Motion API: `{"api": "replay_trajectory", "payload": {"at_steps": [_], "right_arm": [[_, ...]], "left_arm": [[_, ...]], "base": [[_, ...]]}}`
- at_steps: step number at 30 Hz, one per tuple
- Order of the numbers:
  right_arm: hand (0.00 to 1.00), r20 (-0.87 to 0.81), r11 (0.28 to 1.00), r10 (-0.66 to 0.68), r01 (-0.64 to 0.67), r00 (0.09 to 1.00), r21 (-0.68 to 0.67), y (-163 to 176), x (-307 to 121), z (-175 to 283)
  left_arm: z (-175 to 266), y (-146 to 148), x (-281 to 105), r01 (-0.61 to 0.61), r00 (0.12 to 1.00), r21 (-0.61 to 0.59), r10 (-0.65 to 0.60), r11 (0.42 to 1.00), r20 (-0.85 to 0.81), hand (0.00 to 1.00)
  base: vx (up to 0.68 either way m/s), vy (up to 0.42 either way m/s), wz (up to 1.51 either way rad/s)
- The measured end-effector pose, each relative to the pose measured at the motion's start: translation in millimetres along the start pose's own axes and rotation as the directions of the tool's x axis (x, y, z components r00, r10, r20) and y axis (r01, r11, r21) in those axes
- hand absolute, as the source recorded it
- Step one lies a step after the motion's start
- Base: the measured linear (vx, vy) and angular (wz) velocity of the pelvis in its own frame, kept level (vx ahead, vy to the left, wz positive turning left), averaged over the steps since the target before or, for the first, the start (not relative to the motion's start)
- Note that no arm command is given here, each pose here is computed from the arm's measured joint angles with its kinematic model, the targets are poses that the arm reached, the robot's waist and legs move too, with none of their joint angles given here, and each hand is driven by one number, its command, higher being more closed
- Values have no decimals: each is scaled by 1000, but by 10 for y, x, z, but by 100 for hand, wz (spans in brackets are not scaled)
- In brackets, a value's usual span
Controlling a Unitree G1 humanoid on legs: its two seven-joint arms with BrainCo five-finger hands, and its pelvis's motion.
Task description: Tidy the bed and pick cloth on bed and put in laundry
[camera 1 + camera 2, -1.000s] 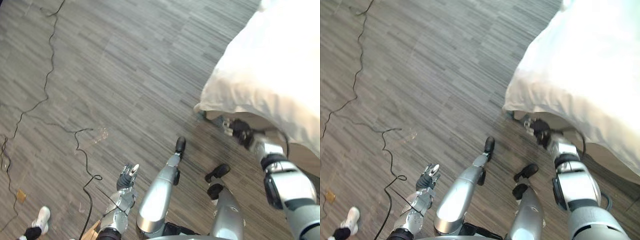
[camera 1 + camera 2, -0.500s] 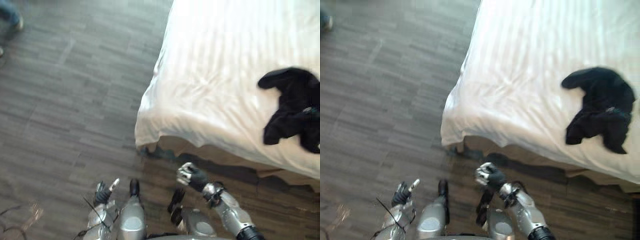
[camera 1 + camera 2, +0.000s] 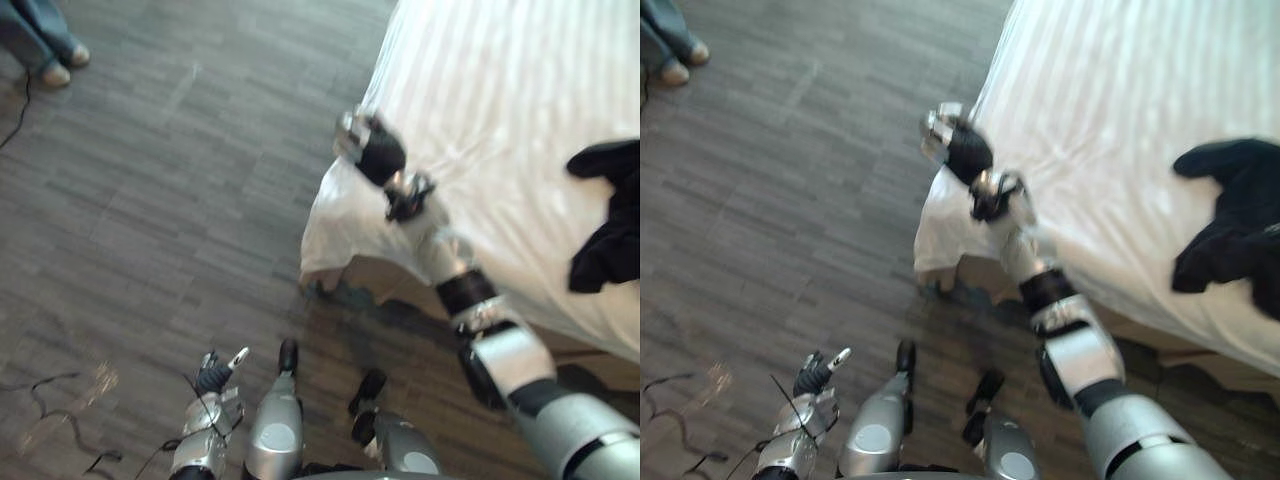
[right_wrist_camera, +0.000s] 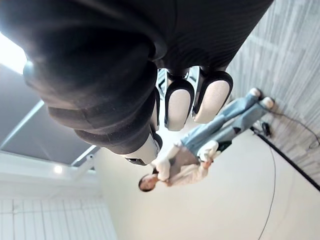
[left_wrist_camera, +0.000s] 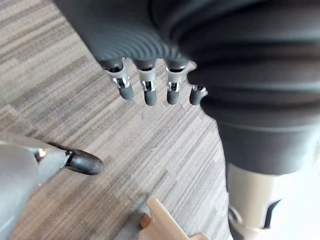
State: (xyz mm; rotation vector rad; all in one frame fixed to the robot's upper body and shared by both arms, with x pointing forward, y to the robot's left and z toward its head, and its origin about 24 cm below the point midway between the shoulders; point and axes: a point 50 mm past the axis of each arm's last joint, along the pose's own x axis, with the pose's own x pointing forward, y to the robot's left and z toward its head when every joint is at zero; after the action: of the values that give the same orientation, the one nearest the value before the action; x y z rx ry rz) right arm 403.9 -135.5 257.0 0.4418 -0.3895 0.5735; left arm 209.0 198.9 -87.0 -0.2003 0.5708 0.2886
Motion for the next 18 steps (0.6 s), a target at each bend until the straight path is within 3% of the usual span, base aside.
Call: {"api": "replay_trajectory", "payload": {"at_steps": [5,9,15,18], "right_arm": [[100,-1,970,-224,223,975,-93,-503,-245,246],[100,93,974,-205,212,974,-78,-493,-226,457],[100,287,931,-323,248,902,268,-785,-677,498],[100,318,904,-350,229,881,361,-841,-1110,94]], "left_arm": [[66,-311,45,117,993,44,-117,992,16,0],[226,-532,81,203,976,25,-204,979,73,0],[382,-635,-73,325,926,-26,-313,945,214,0],[255,-451,-149,304,938,-79,-283,949,200,0]], "base": [[23,6,6],[20,-17,-8],[6,20,5],[60,68,-36]]}}
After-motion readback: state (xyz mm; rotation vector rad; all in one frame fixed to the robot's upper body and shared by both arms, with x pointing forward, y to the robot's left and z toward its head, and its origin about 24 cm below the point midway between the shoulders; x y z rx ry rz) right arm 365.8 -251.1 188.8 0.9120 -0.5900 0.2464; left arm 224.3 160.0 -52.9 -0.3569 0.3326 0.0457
